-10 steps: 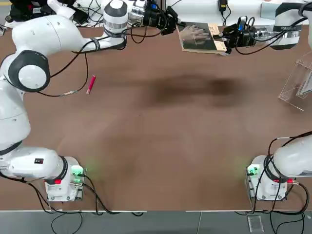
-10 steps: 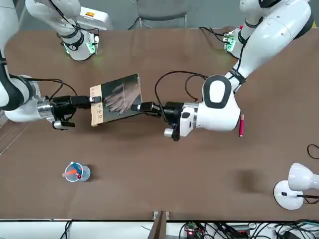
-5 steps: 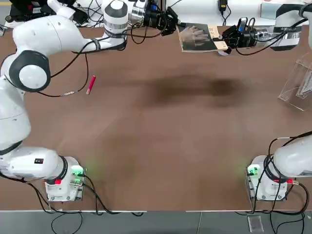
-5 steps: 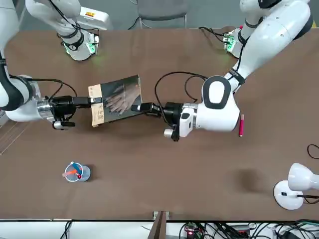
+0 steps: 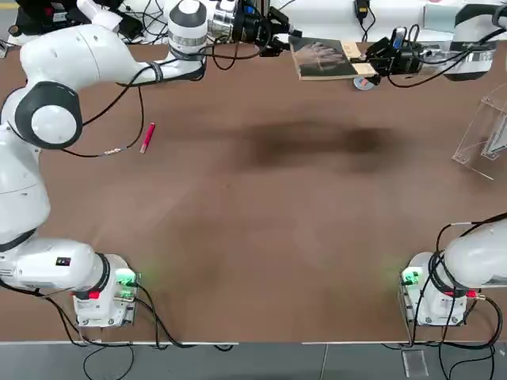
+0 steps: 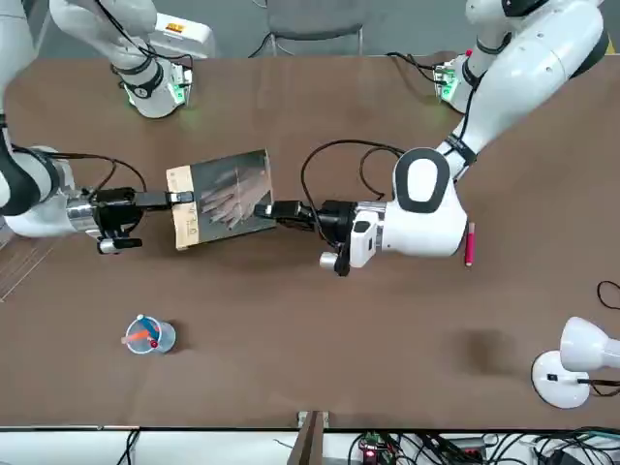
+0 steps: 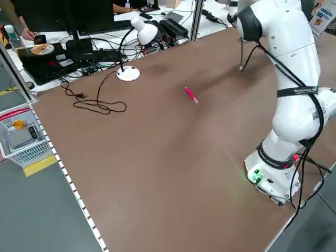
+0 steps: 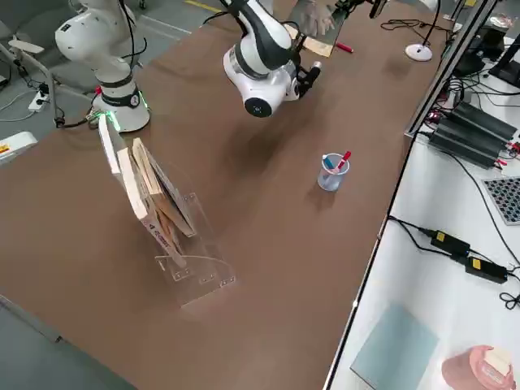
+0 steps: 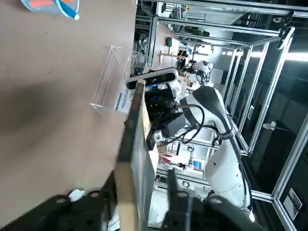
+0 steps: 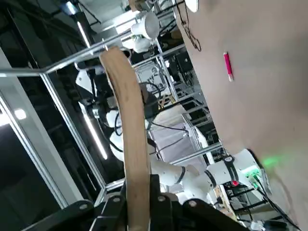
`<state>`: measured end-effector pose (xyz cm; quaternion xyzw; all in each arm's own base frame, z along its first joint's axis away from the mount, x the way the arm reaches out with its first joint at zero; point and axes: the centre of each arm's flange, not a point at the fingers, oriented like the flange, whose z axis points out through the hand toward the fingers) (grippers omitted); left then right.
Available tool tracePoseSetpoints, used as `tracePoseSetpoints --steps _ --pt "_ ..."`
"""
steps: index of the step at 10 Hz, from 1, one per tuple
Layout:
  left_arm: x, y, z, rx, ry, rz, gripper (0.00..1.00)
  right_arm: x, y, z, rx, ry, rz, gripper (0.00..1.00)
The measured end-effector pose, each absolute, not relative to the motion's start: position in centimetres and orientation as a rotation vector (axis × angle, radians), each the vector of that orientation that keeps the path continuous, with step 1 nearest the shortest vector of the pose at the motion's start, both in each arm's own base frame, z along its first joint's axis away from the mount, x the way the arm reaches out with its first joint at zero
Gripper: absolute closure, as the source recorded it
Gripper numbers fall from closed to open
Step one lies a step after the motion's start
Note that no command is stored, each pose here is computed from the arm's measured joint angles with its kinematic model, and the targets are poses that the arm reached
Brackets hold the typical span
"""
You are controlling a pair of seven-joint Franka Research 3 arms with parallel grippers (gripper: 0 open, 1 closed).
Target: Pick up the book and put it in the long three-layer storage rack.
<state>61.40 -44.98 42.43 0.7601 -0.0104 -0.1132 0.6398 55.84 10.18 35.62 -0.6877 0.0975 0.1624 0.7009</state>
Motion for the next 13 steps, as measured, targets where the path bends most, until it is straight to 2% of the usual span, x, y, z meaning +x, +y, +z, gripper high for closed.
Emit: tracePoseSetpoints --steps 4,5,9,13 --pt "61.9 -44.5 43.3 1.733 -0.029 -0.235 0.07 57.1 5.5 36.8 -1.663 0.237 0.355 0.84" --pt "62.0 -44.3 43.8 1.751 -0.050 -0.212 0.01 57.6 3.7 37.8 -1.730 0.244 0.363 0.84" --pt "64.3 -40.1 45.5 1.964 -0.143 -0.059 0.01 58.9 -3.7 43.8 -2.032 0.287 0.342 0.84" --pt "65.6 -35.3 47.3 2.285 -0.275 0.057 0.01 58.6 -11.1 47.3 -2.277 0.375 0.287 0.84"
